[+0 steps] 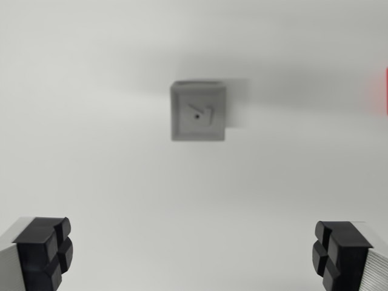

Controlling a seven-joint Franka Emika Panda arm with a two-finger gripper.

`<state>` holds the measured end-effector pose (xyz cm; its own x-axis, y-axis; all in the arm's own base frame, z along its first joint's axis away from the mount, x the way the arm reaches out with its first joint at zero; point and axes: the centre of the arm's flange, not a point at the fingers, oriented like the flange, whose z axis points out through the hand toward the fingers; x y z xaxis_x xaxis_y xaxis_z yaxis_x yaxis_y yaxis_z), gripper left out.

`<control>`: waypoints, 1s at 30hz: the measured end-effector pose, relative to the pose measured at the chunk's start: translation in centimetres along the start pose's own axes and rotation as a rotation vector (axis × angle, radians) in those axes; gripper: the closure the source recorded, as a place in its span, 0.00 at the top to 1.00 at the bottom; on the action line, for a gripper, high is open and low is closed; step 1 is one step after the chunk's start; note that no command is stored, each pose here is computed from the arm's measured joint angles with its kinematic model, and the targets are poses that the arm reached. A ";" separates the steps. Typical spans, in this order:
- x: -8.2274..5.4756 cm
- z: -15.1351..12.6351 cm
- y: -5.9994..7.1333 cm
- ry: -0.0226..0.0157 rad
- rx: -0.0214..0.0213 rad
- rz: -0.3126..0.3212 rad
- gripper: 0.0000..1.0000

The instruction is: Destack cube

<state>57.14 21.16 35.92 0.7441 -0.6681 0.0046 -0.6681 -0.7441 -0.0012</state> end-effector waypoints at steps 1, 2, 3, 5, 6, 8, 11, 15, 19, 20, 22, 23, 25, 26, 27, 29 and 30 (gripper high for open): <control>0.0 -0.4 0.0 0.0002 0.0002 0.000 1.00; 0.0 -0.8 0.0 0.0005 0.0006 0.000 1.00; 0.0 -0.9 0.0 0.0004 0.0005 0.000 1.00; 0.0 -1.6 0.0 0.0009 0.0011 0.000 1.00; 0.0 -1.9 0.0 0.0006 0.0005 0.000 1.00; 0.0 -2.3 0.0 0.0005 0.0002 0.000 1.00; 0.0 -3.2 0.0 0.0006 0.0001 0.000 1.00; 0.0 -4.1 0.0 0.0008 0.0001 0.000 1.00; 0.0 -4.8 0.0 0.0009 0.0002 0.000 1.00; 0.1 -4.9 0.0 0.0010 0.0004 0.000 1.00; 0.1 -5.1 -0.1 0.0008 -0.0001 0.000 1.00; 0.1 -5.2 -0.1 0.0006 -0.0004 0.000 1.00; 0.1 -5.3 0.0 0.0005 -0.0006 0.000 1.00; 0.1 -5.4 0.0 0.0006 -0.0004 0.000 1.00; 0.1 -5.4 0.0 0.0007 -0.0003 0.000 1.00; 0.1 -5.3 -0.1 0.0005 -0.0007 0.000 1.00; 0.1 -5.3 -0.1 0.0003 -0.0010 0.000 1.00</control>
<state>57.20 21.17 41.25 0.7438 -0.6684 0.0050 -0.6684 -0.7438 -0.0002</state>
